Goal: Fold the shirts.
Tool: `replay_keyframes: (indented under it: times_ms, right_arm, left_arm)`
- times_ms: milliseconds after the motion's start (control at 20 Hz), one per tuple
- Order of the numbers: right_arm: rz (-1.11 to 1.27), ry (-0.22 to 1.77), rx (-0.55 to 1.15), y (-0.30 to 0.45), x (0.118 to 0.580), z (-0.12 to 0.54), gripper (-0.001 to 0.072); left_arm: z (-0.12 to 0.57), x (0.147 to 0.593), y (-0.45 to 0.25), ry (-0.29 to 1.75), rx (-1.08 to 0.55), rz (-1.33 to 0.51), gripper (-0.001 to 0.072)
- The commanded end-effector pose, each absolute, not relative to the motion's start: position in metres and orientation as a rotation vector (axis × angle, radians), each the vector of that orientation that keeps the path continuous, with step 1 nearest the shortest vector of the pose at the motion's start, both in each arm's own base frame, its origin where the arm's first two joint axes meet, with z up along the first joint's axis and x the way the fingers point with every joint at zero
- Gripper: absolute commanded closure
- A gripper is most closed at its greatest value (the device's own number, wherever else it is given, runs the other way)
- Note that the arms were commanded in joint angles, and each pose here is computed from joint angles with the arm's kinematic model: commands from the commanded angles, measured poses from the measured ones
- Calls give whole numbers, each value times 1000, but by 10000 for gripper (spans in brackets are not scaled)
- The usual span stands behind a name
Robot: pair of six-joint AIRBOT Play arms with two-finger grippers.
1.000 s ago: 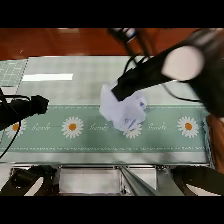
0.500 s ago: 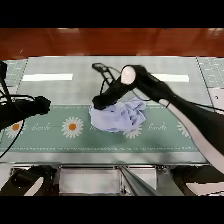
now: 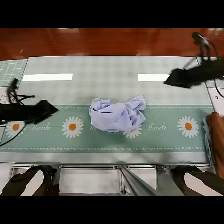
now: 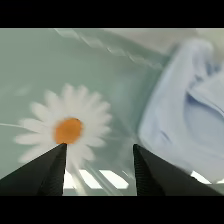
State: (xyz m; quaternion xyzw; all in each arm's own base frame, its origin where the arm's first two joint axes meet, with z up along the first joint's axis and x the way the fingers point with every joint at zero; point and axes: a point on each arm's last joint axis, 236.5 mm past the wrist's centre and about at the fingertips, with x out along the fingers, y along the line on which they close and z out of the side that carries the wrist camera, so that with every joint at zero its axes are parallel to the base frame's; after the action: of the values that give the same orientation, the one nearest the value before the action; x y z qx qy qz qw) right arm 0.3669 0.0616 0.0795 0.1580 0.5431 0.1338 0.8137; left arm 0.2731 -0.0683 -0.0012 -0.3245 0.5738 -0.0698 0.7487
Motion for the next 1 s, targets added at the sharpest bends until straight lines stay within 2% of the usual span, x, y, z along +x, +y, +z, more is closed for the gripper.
replay_keyframes:
  times_ms: [0,250,550,600,650,700,850,950]
  right_arm:
    - [193,1178,515,19,317,32,305]
    - [195,1282,597,27,277,-14,305]
    - [193,1281,595,27,276,-17,309]
    - [190,1277,594,26,277,-17,309]
    - [186,1272,593,25,279,-18,309]
    - [180,1264,593,24,281,-19,309]
    - [189,1259,645,27,293,-28,309]
    - [284,1219,692,45,311,-31,348]
  left_arm:
    - [-20,275,-127,1287,-998,-417,201]
    - [-63,312,-170,1275,-962,-371,200]
    - [-75,309,-245,1417,-819,-570,205]
    - [-71,307,-251,1431,-797,-619,353]
    - [-66,306,-254,1434,-781,-665,641]
    - [-60,305,-255,1423,-759,-710,686]
    - [-57,304,-238,1443,-722,-731,686]
    - [-60,301,-225,1464,-705,-725,686]
